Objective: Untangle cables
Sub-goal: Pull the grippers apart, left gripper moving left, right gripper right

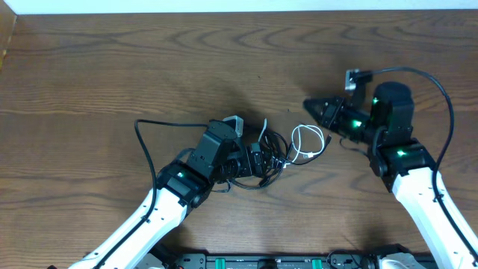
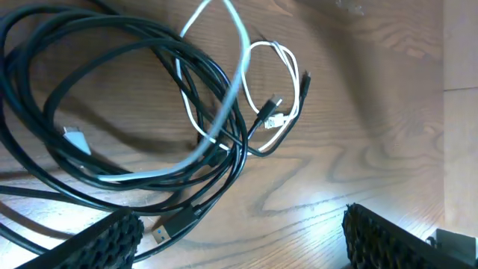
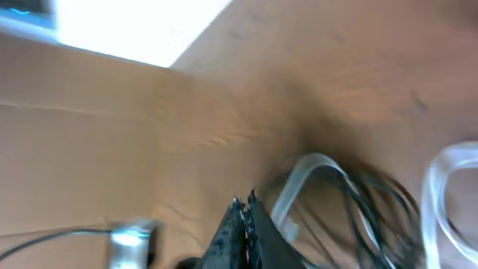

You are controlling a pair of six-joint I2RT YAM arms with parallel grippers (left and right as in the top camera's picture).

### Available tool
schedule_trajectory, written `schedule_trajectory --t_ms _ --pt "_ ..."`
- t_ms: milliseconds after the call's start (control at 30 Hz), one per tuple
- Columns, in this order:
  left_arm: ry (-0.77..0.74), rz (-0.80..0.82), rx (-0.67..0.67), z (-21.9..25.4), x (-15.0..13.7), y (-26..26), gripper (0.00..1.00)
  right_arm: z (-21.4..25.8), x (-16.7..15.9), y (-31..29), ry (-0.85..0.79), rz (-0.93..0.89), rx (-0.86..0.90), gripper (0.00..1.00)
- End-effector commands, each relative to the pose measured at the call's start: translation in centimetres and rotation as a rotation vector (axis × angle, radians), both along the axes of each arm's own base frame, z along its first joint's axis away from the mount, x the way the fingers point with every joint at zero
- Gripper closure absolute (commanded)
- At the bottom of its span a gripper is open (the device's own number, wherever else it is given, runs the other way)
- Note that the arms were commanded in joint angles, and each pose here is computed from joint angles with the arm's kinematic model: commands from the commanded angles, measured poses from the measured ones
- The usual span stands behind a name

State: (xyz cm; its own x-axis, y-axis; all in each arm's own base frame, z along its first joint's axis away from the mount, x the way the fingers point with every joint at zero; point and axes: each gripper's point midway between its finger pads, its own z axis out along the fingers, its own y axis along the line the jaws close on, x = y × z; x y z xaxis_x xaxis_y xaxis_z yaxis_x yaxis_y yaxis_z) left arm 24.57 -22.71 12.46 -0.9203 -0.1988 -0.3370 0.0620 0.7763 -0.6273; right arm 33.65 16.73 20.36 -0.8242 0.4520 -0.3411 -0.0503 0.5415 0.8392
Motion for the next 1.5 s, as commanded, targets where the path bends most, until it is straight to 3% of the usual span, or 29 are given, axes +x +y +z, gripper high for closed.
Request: schedule_trajectory --t_ms 0,33,67,133,200,333,500,700,767,800,833,967,1133,1300,1367,1400,1467 --pt "-0.019 -0.004 0.007 0.3 0.3 -0.1 0.15 -2.8 -1.7 0.7 0.085 0.051 -0.078 0.77" --pt "-0.019 -0.005 0.007 0.3 0.3 -0.1 0.15 -3.4 -2.4 1.0 0.109 0.07 -0.089 0.66" --pt "-0.026 -0.016 0.017 0.2 0.2 0.0 0.15 -4.0 -3.1 1.5 0.137 0.085 -0.105 0.62" --pt "-0.073 -0.056 0.05 0.3 0.5 0.6 0.14 -4.9 -3.8 2.2 0.17 0.103 -0.13 0.59" --pt "-0.076 0.029 0.059 1.3 1.7 3.4 0.14 -6.2 -4.9 4.1 0.186 0.152 -0.174 0.53" --pt "-0.131 0.261 0.032 4.8 3.6 10.4 0.14 -8.2 -5.7 5.8 0.214 0.156 -0.246 0.51" --pt "-0.119 0.452 0.04 5.8 2.8 15.8 0.13 -9.6 -5.4 9.0 0.166 0.188 -0.272 0.51" --pt "0.053 0.596 0.062 3.1 1.3 18.9 0.13 -12.8 -6.0 13.5 0.133 0.255 -0.293 0.66" --pt "0.079 0.596 0.068 2.6 1.2 18.9 0.13 -13.2 -5.9 13.8 0.14 0.252 -0.285 0.8" --pt "0.091 0.59 0.066 2.4 1.1 18.7 0.13 -13.3 -5.8 13.9 0.139 0.248 -0.28 0.93" --pt "0.107 0.585 0.064 2.1 1.1 18.6 0.13 -13.2 -5.7 13.9 0.135 0.247 -0.277 0.99" --pt "0.173 0.564 0.057 0.8 1.1 18.1 0.13 -12.3 -5.6 14.6 0.112 0.269 -0.238 0.99" --pt "0.298 0.546 0.068 -2.1 0.9 17.7 0.13 -7.3 -5.5 16.2 0.023 0.429 -0.001 0.99" --pt "0.357 0.523 0.064 -3.3 0.8 17.3 0.13 -11.0 -1.7 11.0 0.153 0.124 -0.157 0.99" --pt "0.351 0.501 0.076 -3.5 0.8 17.3 0.13 -7.9 -3.0 13.4 0.106 0.302 0.005 0.99" --pt "0.348 0.491 0.082 -3.6 0.8 17.3 0.13 -3.3 -4.3 15.5 -0.088 0.506 0.143 0.99" --pt "0.345 0.492 0.08 -3.6 0.9 17.3 0.13 -0.9 -5.0 16.2 -0.23 0.596 0.19 0.99"
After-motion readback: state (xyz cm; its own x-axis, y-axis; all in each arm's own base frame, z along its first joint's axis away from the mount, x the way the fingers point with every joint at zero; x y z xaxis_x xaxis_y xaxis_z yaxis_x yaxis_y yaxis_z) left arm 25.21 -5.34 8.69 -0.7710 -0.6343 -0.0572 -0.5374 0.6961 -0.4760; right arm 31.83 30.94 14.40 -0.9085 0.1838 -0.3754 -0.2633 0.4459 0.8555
